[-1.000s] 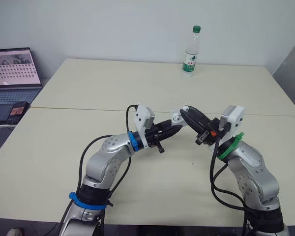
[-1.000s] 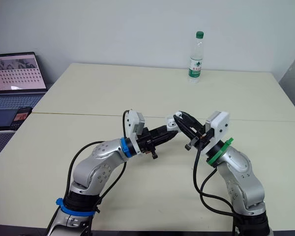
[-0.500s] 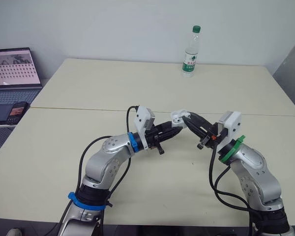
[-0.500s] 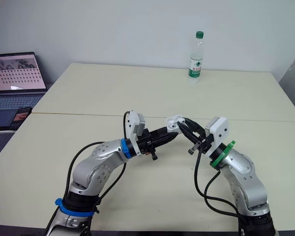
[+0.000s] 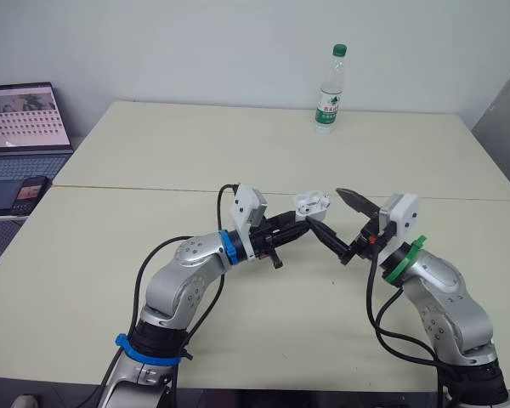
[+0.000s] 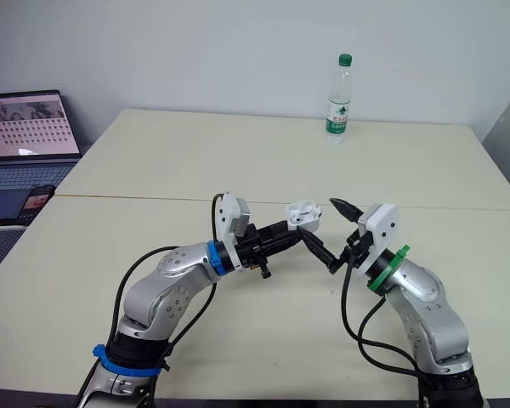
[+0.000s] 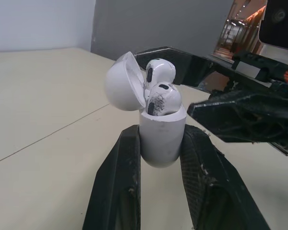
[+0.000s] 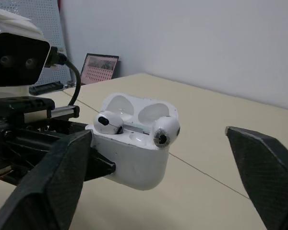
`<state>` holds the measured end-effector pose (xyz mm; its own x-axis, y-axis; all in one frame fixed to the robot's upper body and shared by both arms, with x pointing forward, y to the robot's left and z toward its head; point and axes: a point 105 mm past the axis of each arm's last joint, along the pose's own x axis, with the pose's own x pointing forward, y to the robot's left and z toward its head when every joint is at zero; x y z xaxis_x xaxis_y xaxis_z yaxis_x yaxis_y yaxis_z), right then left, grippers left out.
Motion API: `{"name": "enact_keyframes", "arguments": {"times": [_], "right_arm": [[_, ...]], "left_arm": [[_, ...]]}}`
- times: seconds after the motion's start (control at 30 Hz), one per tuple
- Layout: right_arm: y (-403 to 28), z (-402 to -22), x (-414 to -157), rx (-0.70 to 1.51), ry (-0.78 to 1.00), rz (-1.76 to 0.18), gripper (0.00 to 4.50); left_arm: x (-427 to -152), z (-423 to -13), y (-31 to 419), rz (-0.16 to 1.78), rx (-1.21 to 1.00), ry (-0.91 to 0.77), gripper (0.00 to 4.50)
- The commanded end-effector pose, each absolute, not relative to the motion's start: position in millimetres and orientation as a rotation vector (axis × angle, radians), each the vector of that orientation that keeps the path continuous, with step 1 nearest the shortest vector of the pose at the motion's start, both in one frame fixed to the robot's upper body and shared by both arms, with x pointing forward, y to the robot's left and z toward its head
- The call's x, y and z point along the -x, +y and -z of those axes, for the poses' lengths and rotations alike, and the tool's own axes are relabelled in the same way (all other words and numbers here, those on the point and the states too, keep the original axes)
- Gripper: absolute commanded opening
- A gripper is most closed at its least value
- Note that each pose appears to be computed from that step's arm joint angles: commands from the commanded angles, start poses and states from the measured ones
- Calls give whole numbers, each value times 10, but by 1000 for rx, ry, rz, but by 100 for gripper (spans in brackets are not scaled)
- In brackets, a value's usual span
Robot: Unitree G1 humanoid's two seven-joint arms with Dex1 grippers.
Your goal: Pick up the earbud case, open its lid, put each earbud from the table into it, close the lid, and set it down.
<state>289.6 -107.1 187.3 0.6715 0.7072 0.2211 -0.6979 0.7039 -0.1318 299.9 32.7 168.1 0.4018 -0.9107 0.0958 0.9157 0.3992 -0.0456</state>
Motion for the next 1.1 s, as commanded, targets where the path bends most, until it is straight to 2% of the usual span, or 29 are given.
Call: {"name": "enact_keyframes", "arguments": {"times": [0.03, 0.3, 0.67, 1.1], "right_arm": [[-1105, -2168, -2815, 20, -357, -803, 447], [-1281, -2362, -2839, -88, -346, -780, 447], [-1474, -2074, -3014, 11, -224, -686, 447], [-1416, -2014, -2982, 44, -206, -710, 447]], "left_arm": [[-2942, -1805, 304, 1183, 75, -125, 78], [-2948, -1796, 306, 1184, 69, -126, 78], [-2942, -1792, 314, 1181, 66, -127, 78], [-2930, -1789, 307, 1185, 66, -124, 78]]}}
